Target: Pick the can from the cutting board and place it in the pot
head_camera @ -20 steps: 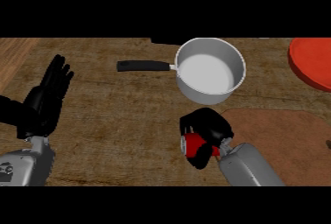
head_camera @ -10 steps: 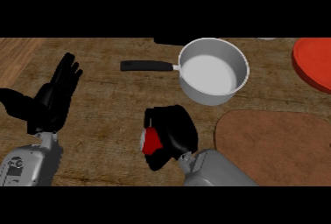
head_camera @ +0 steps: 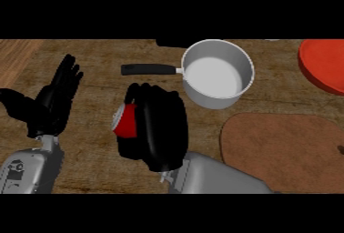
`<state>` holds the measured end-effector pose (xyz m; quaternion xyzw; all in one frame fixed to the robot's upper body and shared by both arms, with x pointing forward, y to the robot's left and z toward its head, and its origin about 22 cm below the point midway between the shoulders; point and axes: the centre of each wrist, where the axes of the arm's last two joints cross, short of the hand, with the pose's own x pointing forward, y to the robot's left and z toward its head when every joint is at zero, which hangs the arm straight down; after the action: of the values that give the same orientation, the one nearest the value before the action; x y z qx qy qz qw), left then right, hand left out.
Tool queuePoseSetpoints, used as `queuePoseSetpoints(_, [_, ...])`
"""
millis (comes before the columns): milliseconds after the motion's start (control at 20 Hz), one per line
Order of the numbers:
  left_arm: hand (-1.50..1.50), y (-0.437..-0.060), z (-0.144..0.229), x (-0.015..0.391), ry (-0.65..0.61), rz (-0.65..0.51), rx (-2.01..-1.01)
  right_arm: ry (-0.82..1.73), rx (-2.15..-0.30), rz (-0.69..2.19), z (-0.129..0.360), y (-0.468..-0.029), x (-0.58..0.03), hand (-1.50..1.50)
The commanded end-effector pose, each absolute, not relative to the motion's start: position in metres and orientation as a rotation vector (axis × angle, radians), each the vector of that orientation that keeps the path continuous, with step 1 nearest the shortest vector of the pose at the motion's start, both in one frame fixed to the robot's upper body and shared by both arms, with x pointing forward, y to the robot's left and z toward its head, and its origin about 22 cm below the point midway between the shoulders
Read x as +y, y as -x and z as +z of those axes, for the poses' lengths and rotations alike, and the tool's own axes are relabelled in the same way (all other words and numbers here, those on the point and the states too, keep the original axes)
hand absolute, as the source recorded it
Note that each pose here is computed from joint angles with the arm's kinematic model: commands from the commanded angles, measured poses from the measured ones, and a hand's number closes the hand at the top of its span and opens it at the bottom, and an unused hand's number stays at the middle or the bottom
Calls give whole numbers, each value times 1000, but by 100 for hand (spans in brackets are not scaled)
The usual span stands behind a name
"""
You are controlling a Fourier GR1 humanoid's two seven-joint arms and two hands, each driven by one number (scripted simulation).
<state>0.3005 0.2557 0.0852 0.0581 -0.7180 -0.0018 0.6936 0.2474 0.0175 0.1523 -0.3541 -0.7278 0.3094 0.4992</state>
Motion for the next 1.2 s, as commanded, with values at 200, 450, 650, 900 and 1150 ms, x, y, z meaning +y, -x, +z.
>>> queuePoseSetpoints(200, [0, -304, 90, 261, -159, 19, -1616, 969, -1702, 472, 196, -261, 42, 150])
queuePoseSetpoints(450, [0, -299, 92, 272, -172, 20, -1634, 948, -1708, 414, 191, -280, 44, 150])
queuePoseSetpoints(650, [0, -290, 76, 267, -144, 7, -1619, 908, -1664, 358, 177, -298, 37, 150])
queuePoseSetpoints(900, [0, -292, 79, 269, -145, 23, -1624, 889, -1717, 260, 170, -329, 26, 150])
queuePoseSetpoints(1150, [0, -286, 84, 275, -168, 45, -1619, 1362, -1527, 526, 128, -367, 11, 150])
